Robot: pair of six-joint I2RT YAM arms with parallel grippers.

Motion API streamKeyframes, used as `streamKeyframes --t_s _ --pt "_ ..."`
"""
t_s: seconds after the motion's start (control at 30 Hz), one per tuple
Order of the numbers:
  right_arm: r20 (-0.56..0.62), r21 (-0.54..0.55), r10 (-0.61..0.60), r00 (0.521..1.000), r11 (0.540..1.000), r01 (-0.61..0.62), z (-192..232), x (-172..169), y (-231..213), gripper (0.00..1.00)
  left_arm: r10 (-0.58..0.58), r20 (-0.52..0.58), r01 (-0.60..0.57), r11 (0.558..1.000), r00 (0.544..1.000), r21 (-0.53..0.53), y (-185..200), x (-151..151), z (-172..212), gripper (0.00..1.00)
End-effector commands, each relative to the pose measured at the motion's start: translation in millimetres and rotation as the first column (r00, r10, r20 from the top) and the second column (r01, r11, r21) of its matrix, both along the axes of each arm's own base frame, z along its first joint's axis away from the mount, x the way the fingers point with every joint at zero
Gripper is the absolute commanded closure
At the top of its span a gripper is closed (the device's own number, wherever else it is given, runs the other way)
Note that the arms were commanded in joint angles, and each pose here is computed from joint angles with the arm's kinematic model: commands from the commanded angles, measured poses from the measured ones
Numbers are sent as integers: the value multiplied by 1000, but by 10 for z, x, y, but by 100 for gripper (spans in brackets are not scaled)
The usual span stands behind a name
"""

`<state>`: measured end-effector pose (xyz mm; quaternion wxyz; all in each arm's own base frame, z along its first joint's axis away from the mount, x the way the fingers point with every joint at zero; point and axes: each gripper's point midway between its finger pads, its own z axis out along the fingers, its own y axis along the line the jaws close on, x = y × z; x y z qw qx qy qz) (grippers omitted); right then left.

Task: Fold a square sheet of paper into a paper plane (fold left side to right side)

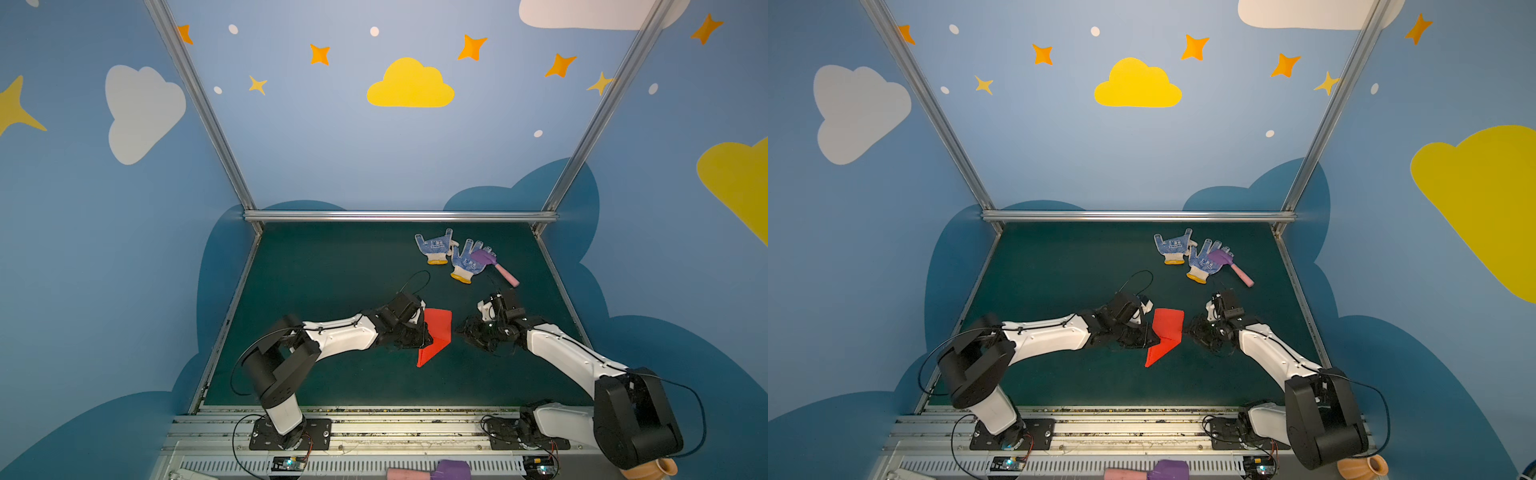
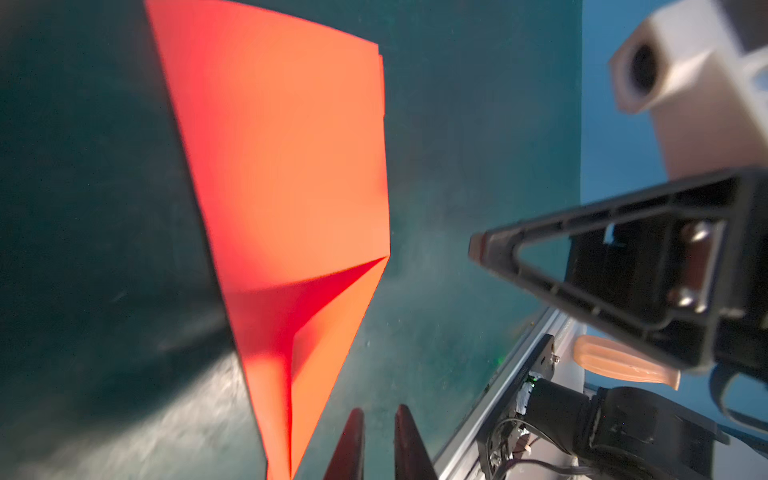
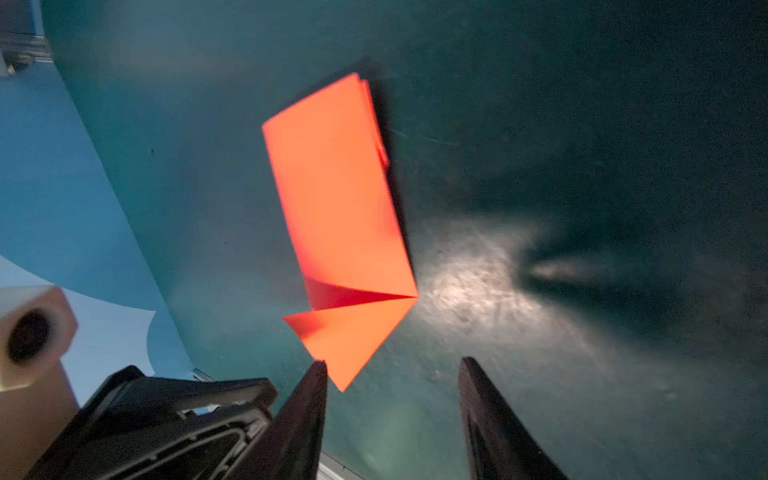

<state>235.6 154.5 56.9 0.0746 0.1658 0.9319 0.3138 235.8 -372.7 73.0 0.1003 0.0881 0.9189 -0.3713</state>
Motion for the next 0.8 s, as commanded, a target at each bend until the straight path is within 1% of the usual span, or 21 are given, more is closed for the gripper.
streamKeyframes --t_s 0.0,0.13,0.47,0.77 --pt "3 108 47 999 993 -47 17 -34 98 48 -22 22 22 1000 1000 2 -65 70 -24 83" --pt "-19 160 56 998 986 -52 -65 -38 144 48 -16 6 16 1000 1000 19 -58 117 -137 83" --pt "-58 214 71 996 975 -57 -207 -31 229 48 8 -52 -4 997 999 79 75 105 -543 84" --pt "-75 237 60 995 971 -40 -329 33 275 49 8 -70 -2 996 998 86 119 76 -676 84"
